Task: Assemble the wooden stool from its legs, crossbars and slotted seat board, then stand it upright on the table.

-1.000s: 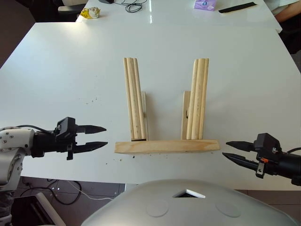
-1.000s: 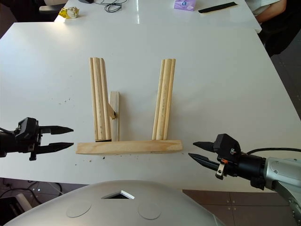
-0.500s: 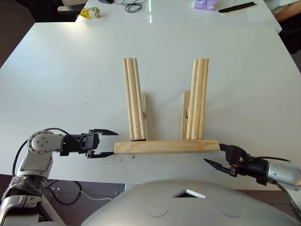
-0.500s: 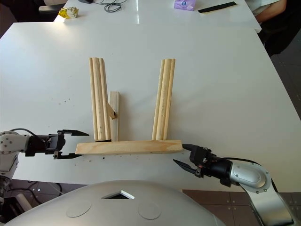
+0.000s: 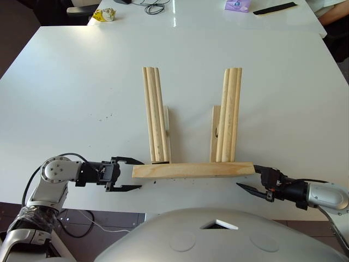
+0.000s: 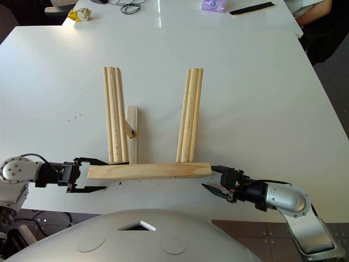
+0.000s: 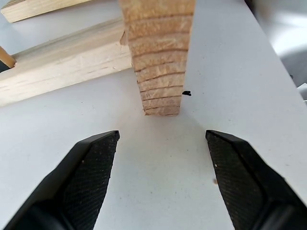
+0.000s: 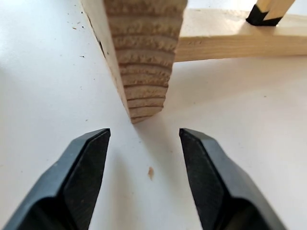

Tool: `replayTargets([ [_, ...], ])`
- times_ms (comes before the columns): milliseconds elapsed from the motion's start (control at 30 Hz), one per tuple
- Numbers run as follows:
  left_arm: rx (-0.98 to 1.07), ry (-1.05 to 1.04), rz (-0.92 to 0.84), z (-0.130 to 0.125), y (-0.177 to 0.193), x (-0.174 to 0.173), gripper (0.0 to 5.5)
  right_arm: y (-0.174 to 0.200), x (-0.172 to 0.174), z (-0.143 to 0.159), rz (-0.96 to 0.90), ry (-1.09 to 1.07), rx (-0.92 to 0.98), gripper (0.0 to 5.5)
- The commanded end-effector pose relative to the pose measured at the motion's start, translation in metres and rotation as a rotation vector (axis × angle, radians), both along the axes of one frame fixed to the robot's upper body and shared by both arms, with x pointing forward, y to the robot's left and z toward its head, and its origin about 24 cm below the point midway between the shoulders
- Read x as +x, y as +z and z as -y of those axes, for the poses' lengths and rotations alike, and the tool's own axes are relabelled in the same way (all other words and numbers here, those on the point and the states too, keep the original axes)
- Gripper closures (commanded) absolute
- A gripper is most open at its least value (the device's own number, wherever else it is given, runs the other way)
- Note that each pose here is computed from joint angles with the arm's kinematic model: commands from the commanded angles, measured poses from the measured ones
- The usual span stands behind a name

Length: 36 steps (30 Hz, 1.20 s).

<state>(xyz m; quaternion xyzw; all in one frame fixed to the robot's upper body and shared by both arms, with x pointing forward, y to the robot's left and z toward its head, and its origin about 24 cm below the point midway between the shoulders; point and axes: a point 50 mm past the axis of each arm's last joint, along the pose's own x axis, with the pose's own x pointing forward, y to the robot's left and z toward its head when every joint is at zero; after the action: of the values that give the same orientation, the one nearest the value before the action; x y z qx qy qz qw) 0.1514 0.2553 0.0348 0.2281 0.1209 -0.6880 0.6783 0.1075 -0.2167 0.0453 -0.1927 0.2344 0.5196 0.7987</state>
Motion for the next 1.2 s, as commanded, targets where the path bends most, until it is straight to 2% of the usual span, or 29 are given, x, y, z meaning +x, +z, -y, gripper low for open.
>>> replayTargets([
  [33,-0.031,-0.019,0.011,0.013,-0.002,0.001,2.14,-0.002,0.006,-0.006,0.014,0.020,0.028,2.84],
  [500,-0.013,-0.132,0.007,0.025,-0.007,0.012,2.14,-0.021,0.004,-0.031,-0.034,0.105,0.075,2.84],
  [600,-0.003,-0.161,-0.022,0.024,-0.008,0.012,2.57,-0.021,0.003,-0.031,-0.040,0.103,0.076,3.08],
  [767,0.001,-0.188,-0.055,0.024,-0.008,0.012,3.39,-0.021,-0.001,-0.030,-0.053,0.100,0.081,3.84],
  [933,-0.023,-0.177,-0.044,0.030,-0.006,0.016,4.02,-0.019,-0.001,-0.031,-0.049,0.089,0.087,3.95],
  [1200,-0.088,-0.132,-0.046,0.035,0.022,0.023,4.19,-0.002,-0.002,-0.037,-0.073,-0.034,0.171,3.97],
])
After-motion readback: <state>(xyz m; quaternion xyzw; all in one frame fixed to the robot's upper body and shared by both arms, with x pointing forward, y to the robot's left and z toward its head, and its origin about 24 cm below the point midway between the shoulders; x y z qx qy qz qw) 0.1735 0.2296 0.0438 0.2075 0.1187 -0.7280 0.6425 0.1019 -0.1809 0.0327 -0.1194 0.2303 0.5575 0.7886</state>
